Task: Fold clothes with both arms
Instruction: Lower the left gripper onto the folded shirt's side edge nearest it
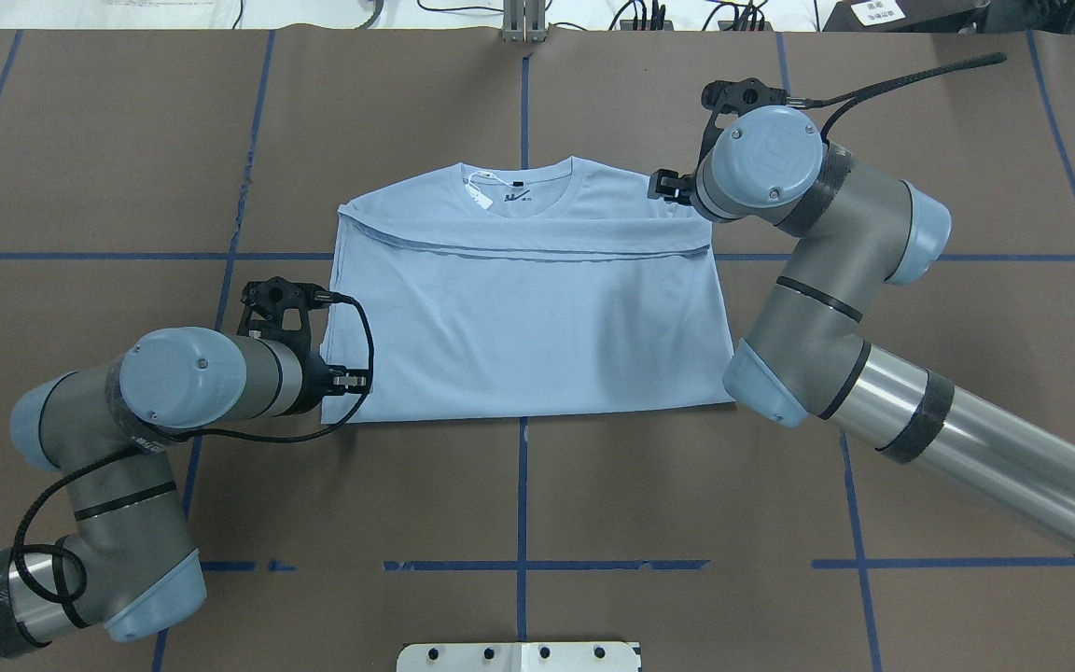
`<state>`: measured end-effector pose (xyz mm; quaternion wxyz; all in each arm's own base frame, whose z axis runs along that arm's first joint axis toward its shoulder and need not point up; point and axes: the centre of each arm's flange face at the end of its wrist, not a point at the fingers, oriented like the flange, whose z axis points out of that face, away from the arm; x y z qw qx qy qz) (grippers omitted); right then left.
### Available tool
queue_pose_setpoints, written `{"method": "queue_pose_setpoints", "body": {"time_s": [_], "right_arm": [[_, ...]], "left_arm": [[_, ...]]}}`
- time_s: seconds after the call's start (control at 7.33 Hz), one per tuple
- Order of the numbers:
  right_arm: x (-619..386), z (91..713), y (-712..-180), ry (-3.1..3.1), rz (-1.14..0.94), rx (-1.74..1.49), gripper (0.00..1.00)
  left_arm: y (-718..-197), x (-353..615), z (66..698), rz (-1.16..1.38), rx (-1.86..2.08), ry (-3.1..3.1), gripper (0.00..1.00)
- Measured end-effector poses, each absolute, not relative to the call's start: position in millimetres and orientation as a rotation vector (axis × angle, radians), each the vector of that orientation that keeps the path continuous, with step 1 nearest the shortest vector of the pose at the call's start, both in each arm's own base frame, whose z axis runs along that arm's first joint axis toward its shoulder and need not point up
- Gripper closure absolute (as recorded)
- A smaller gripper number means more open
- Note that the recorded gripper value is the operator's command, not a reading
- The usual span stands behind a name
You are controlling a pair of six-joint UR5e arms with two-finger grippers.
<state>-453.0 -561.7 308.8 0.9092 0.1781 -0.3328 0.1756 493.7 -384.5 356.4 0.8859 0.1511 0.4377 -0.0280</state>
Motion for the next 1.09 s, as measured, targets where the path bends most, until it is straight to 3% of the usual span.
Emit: {"method": "queue_pose_setpoints", "body": {"time_s": [0.41,0.68,1.09], "right_arm": [[-453,310,-562,-0.684,0.363,0.367,0.0],[-453,310,-562,-0.684,0.363,0.367,0.0],[-454,311,-561,-0.683,0.362,0.366,0.0]], "left_arm": [[-378,489,361,-0.053,0.309,0.908,0.44],[-369,485,364,-0.043,0.302,0.91,0.57],[-361,488,364,-0.029,0.294,0.913,0.59]]}}
